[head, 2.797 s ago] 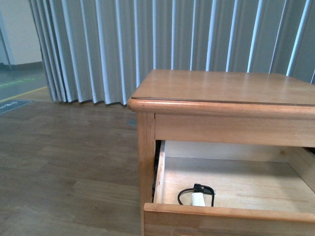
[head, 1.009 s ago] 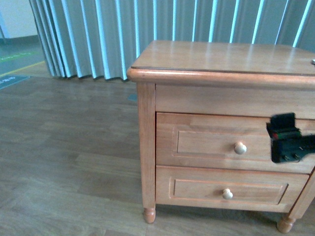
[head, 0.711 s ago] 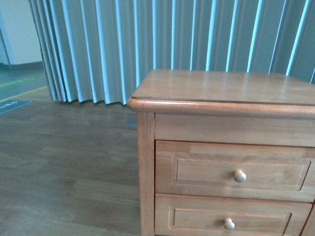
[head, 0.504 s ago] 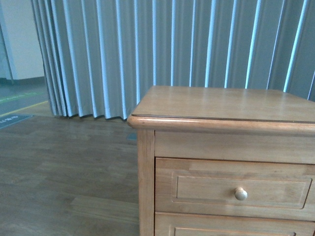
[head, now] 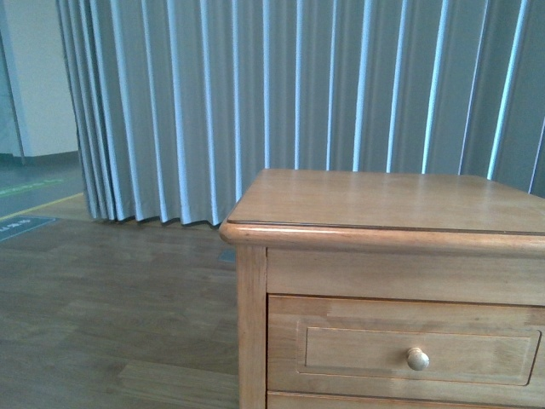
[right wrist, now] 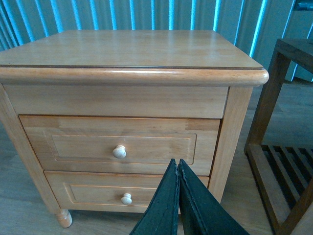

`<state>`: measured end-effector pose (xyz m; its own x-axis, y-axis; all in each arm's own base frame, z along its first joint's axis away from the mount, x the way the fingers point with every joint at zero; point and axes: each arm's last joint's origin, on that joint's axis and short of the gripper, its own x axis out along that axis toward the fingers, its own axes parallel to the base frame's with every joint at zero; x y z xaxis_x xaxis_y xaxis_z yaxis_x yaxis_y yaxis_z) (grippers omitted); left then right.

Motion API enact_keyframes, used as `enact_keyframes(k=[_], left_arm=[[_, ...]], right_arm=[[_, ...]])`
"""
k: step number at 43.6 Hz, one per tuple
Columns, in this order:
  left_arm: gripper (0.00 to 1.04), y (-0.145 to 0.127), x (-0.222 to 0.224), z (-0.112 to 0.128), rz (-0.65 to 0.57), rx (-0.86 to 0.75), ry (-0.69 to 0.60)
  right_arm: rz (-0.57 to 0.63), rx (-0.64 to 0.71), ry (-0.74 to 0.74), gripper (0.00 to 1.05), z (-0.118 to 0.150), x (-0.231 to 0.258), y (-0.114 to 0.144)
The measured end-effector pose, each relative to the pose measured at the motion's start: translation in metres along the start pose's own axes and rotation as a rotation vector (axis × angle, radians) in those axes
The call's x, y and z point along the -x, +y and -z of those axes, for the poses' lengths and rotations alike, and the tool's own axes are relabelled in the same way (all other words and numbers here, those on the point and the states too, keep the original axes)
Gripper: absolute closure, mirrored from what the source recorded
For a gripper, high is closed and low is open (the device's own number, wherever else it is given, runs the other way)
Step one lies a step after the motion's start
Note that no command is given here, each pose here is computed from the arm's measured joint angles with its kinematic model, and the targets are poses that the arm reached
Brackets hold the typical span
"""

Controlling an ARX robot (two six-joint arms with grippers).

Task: Put charger into drawer

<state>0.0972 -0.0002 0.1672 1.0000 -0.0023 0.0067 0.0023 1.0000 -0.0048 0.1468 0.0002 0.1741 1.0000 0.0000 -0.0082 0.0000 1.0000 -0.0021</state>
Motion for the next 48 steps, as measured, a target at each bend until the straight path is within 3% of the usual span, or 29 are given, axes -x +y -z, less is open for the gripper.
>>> enact_keyframes(k=[7, 48], left_arm=[[0.06, 0.0, 0.0, 0.0, 0.0, 0.0, 0.0], [0.06, 0.0, 0.0, 0.0, 0.0, 0.0, 0.0]], right_arm=[[0.0, 0.0, 0.011, 1.03, 0.012, 0.008, 0.0], [0.0, 0.0, -0.016, 1.03, 0.006, 0.037, 0.0]])
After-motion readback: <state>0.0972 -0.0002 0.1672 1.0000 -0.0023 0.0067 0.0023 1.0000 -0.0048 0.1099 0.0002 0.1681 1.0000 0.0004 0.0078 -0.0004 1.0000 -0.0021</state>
